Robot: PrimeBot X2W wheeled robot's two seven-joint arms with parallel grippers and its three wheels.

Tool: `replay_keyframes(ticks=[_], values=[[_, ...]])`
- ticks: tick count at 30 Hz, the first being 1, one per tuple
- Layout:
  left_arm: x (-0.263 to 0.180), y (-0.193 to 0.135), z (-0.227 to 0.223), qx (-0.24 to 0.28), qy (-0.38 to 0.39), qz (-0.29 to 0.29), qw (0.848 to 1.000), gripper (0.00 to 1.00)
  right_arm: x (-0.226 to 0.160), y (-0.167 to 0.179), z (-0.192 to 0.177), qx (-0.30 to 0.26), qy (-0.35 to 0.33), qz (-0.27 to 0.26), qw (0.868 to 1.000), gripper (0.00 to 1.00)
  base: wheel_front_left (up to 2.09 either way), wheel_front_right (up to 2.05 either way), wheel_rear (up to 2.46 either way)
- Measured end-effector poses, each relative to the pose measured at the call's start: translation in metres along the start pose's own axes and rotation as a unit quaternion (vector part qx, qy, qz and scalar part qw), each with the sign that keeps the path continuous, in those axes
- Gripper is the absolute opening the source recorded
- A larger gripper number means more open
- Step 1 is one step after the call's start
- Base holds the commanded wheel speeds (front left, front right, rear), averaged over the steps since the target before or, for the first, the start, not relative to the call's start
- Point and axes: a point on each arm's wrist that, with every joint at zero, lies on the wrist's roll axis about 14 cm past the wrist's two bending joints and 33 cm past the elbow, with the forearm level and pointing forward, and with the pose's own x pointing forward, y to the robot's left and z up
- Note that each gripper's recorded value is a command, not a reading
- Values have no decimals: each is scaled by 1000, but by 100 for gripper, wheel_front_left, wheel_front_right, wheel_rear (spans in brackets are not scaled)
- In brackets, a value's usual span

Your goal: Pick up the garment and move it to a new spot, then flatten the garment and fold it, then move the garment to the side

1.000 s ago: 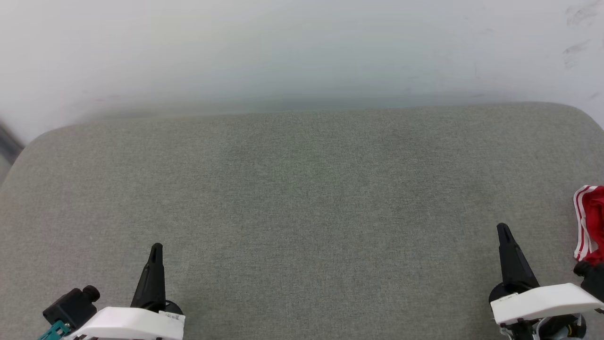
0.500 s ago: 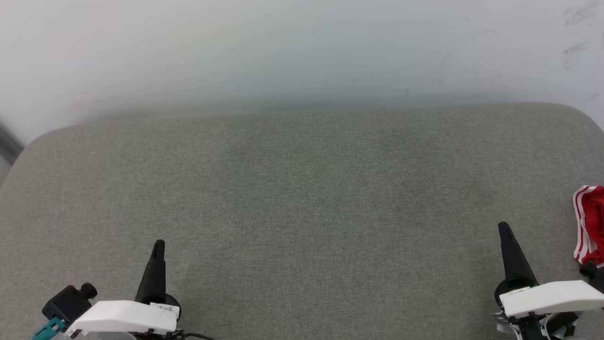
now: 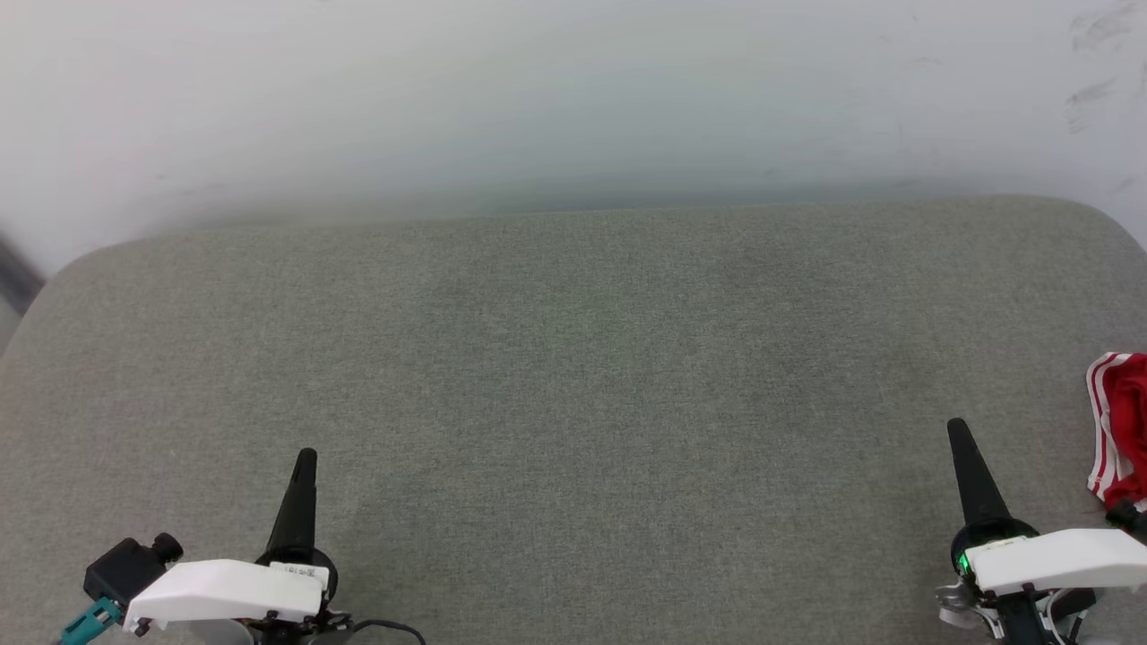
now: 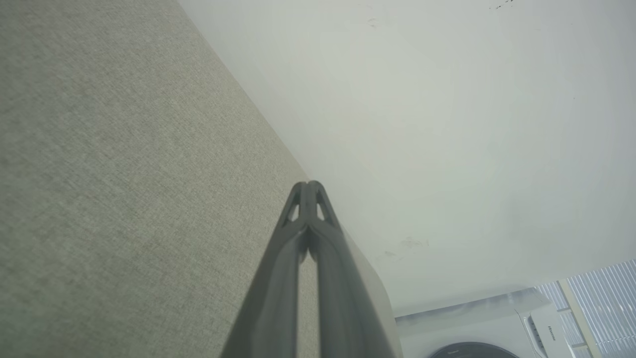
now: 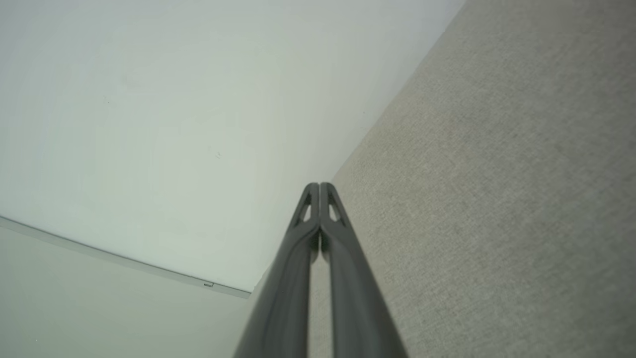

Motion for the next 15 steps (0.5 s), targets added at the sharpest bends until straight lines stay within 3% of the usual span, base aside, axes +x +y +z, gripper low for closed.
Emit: replay_keyframes(ticks=[15], values=[[4,-1,-1,-72,8,1,997,0,2,0,2,75,2,0,997,0,0,0,0]])
